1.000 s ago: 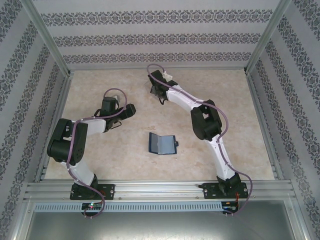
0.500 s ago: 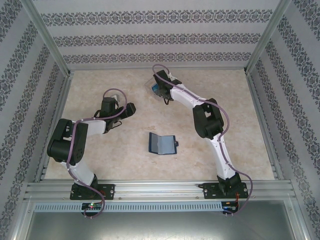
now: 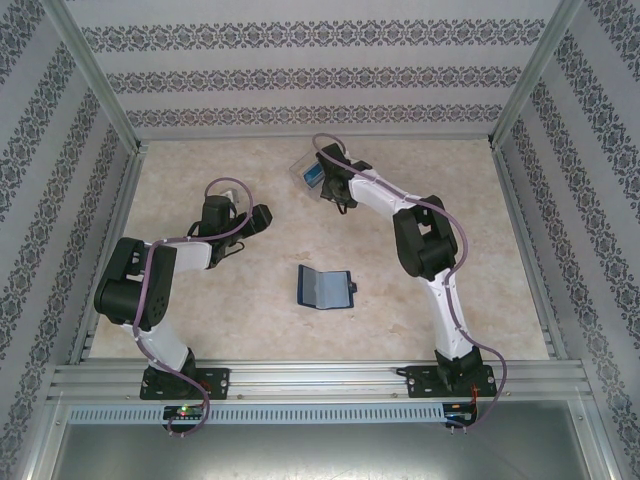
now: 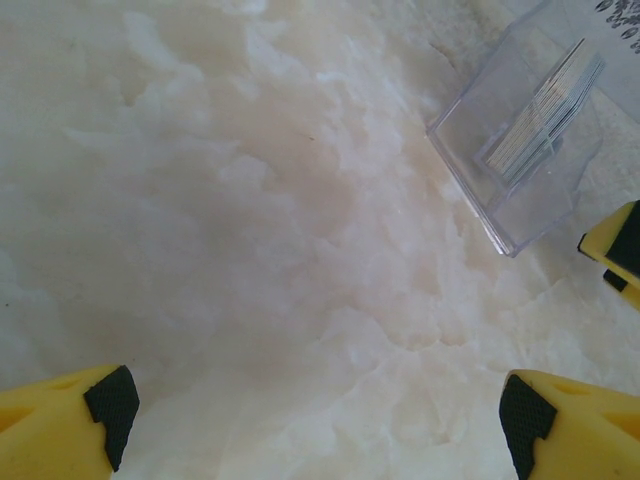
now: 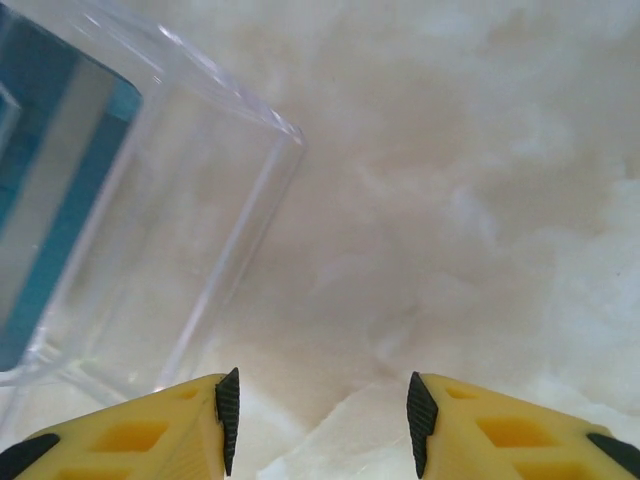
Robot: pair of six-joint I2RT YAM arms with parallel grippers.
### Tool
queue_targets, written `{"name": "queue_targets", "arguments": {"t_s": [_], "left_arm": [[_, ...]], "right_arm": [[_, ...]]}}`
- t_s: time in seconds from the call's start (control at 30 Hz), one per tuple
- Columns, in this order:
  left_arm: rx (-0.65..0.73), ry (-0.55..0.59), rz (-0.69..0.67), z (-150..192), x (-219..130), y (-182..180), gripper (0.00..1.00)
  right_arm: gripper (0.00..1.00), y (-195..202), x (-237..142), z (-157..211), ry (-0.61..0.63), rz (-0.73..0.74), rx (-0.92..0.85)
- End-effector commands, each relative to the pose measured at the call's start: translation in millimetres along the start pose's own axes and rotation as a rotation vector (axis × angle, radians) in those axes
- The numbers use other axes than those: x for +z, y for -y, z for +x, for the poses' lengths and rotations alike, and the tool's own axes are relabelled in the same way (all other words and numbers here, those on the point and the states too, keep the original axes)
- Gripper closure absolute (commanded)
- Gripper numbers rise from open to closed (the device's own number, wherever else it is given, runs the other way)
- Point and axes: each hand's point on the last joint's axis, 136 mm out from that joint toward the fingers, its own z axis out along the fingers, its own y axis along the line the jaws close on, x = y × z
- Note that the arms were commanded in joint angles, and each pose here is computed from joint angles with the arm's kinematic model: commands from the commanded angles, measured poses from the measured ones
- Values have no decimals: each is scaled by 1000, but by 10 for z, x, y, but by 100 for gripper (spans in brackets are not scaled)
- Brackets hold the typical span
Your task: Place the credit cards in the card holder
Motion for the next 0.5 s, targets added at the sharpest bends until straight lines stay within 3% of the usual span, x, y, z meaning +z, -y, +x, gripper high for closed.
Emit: {"name": "queue_targets", "arguments": {"t_s": [0.0, 0.47], "left_arm": [[-8, 32, 38, -93, 2, 50, 5], [9, 12, 24, -71, 35, 28, 4]], "right_arm": [[48, -219, -196, -277, 54, -76, 50], [47, -310, 170, -76, -13, -46, 89]]}}
